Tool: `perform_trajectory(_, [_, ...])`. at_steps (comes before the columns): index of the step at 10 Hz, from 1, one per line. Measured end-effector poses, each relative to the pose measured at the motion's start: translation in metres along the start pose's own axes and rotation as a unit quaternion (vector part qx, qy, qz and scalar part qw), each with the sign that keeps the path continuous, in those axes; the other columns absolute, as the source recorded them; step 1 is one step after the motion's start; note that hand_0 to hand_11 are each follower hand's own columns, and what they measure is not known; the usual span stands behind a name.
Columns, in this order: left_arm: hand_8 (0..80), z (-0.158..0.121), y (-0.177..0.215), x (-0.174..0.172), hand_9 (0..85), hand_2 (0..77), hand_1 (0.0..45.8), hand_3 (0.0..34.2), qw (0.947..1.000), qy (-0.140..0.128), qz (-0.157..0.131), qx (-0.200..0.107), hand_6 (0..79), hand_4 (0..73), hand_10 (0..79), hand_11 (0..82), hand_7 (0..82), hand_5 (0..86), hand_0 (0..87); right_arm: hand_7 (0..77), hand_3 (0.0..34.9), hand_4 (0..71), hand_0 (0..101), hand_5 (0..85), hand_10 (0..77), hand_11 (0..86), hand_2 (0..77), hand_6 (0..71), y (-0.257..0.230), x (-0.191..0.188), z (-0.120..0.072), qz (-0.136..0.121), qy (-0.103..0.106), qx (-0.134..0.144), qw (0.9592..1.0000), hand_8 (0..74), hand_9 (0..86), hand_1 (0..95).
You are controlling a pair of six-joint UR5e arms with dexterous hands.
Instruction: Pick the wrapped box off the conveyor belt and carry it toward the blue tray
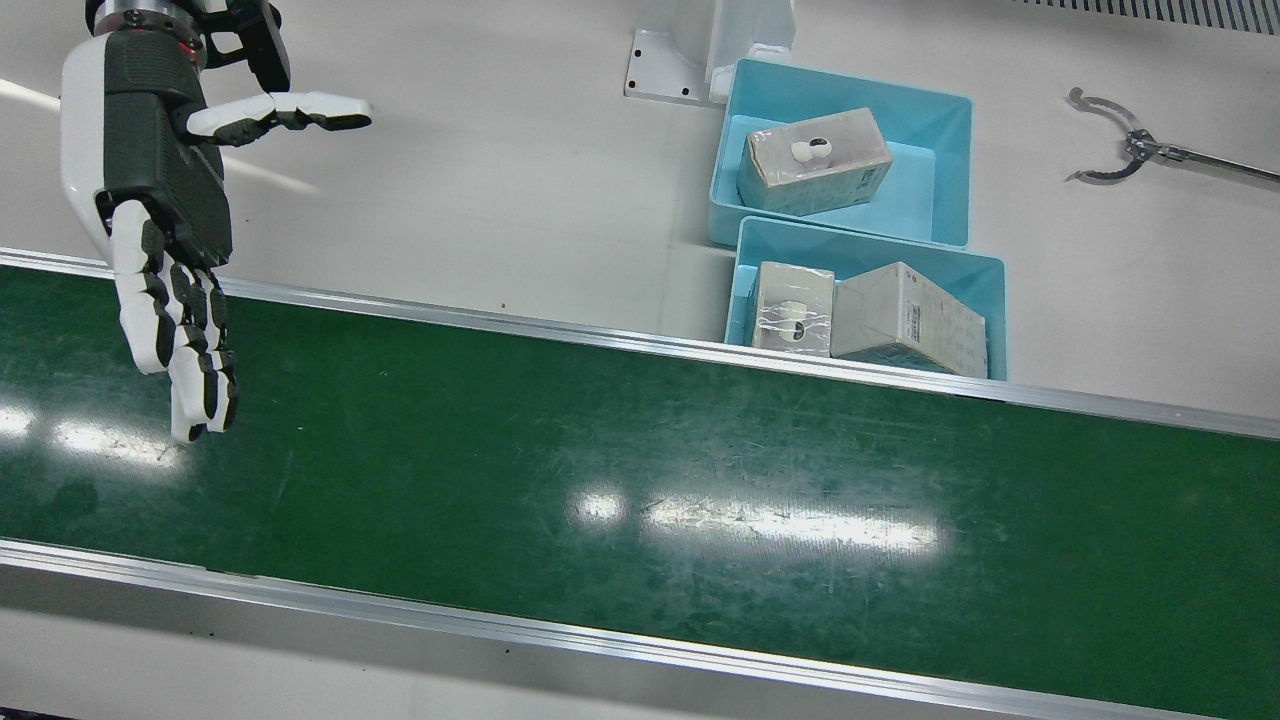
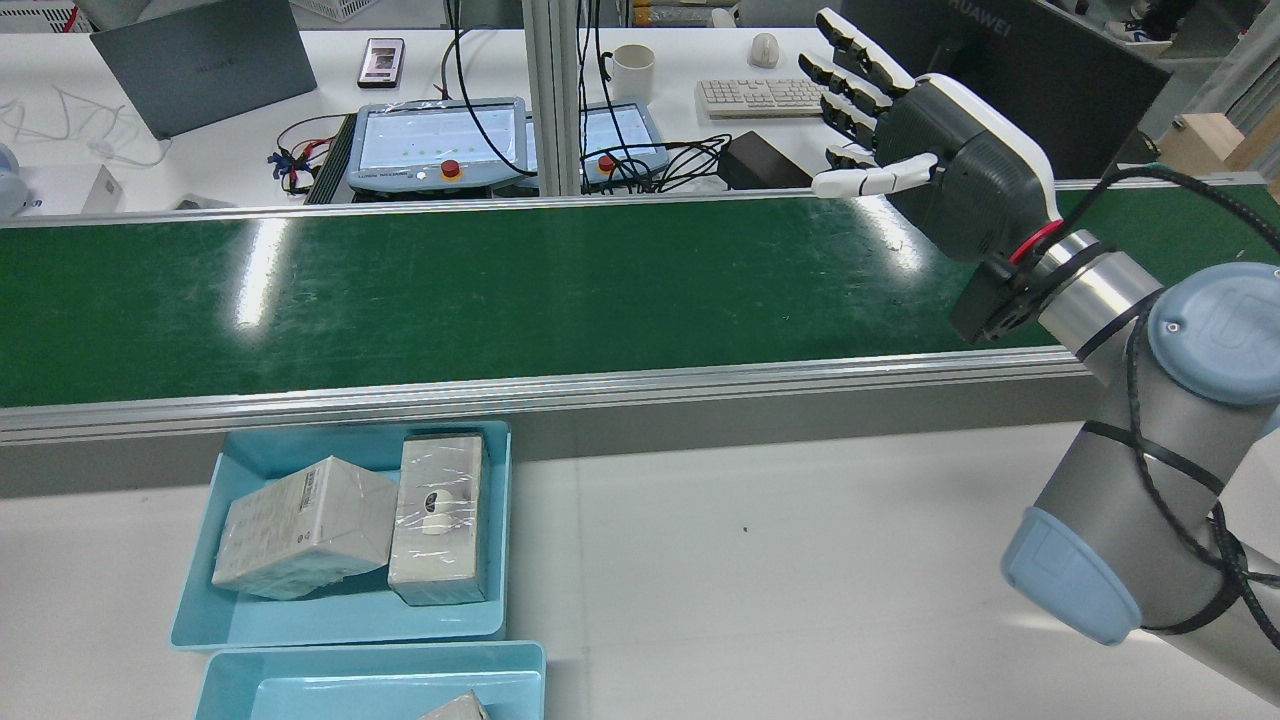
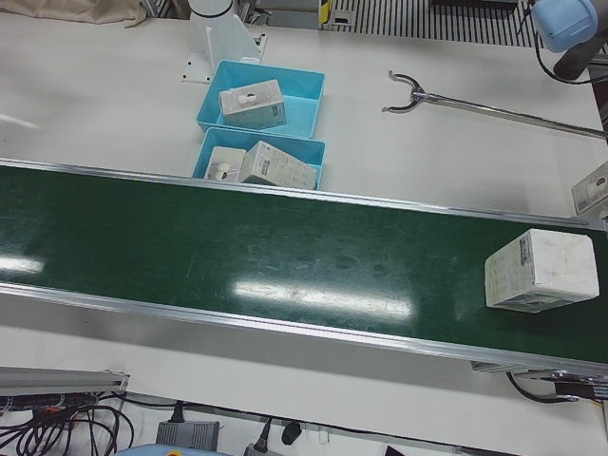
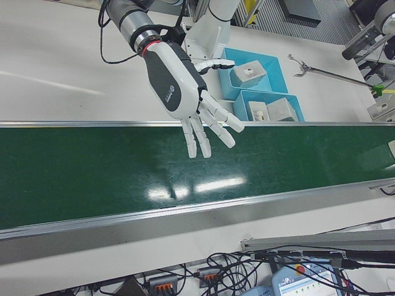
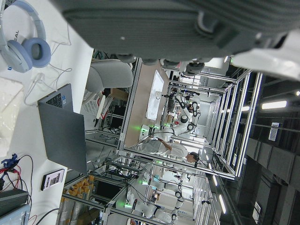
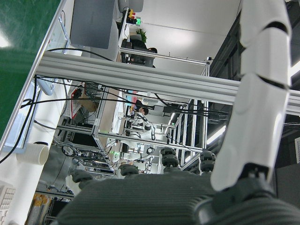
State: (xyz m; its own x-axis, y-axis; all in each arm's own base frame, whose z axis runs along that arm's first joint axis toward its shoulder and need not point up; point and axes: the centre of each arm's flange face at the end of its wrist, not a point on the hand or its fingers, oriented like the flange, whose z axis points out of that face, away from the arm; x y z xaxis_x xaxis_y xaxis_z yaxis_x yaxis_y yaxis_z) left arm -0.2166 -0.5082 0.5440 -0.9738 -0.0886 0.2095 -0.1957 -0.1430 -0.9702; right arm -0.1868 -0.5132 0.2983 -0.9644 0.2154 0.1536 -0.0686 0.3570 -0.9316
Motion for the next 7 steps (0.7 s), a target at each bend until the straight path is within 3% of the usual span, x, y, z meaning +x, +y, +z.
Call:
perform_trajectory(3, [0.0,0.000,0.000,0.000,0.0,0.5,0.0,0.0,1.0000,0.000,0.000,0.000,0.0,0.0,0.0,0.0,0.0,1.1,0.0,1.6,30.1,0.0,45,6.5,0.0,1.6,12.5,0.0,-0.021,-0.011,0.008,-0.013,-0.004,0.020,0.9997,1.6,1.6,12.5])
perform_trajectory(7, [0.0,0.000,0.000,0.000,0.0,0.5,0.0,0.0,1.0000,0.000,0.000,0.000,0.0,0.0,0.0,0.0,0.0,1.1,0.0,0.5,30.1,0.0,45,6.5,0.0,1.6,14.2,0.0,-0.028,-0.015,0.012,-0.011,-0.008,0.027,0.9995,1.6,1.1,12.5])
